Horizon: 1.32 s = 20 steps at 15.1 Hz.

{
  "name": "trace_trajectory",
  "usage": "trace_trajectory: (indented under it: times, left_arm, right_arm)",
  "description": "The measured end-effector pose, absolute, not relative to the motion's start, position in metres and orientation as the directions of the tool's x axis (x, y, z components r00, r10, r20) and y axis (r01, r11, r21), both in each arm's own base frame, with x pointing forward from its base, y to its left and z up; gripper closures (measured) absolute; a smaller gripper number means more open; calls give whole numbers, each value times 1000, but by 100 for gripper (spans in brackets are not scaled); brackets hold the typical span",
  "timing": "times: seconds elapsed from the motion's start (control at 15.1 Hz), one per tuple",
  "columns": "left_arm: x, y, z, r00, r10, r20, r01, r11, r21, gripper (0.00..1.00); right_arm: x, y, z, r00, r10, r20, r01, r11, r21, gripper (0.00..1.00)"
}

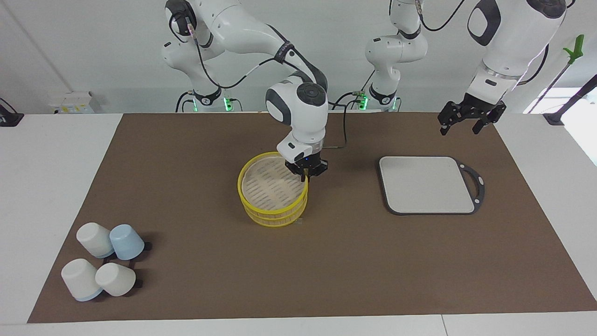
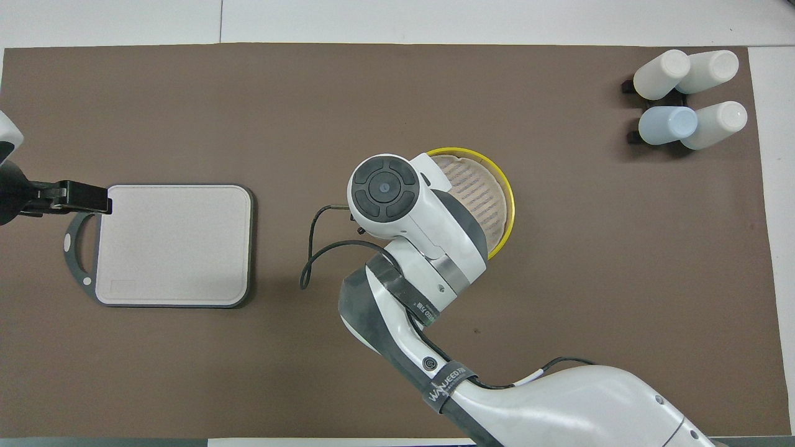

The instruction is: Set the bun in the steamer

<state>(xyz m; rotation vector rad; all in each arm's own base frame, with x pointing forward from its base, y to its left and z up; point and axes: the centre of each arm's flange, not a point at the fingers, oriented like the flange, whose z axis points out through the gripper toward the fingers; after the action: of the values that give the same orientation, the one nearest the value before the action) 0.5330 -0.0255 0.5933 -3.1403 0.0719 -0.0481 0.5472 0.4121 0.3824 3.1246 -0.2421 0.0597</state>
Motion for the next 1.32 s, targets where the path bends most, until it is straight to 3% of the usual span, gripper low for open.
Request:
trace_trajectory:
  times: [0.46, 0.53, 0.73, 0.99, 1.32]
  left_arm:
    - [533, -25, 593, 998, -46, 31, -46, -999, -1, 0]
    - [533, -25, 593, 998, -46, 31, -46, -999, -1, 0]
    - [533, -25, 593, 998, -46, 31, -46, -999, -1, 0]
    - [533, -25, 593, 998, -46, 31, -46, -999, -1, 0]
    - [533, -25, 593, 998, -46, 31, -46, -999, -1, 0]
  right_arm:
    - [544, 415, 380, 987, -157, 40, -157, -988, 5, 80]
    - [545, 414, 380, 987, -158, 40, -158, -987, 5, 74]
    - [550, 410, 385, 985, -168, 49, -168, -986, -1, 42]
    - [586, 355, 434, 973, -213, 89, -211, -977, -24, 3]
    - [591, 211, 546, 979, -195, 58, -198, -979, 48, 0]
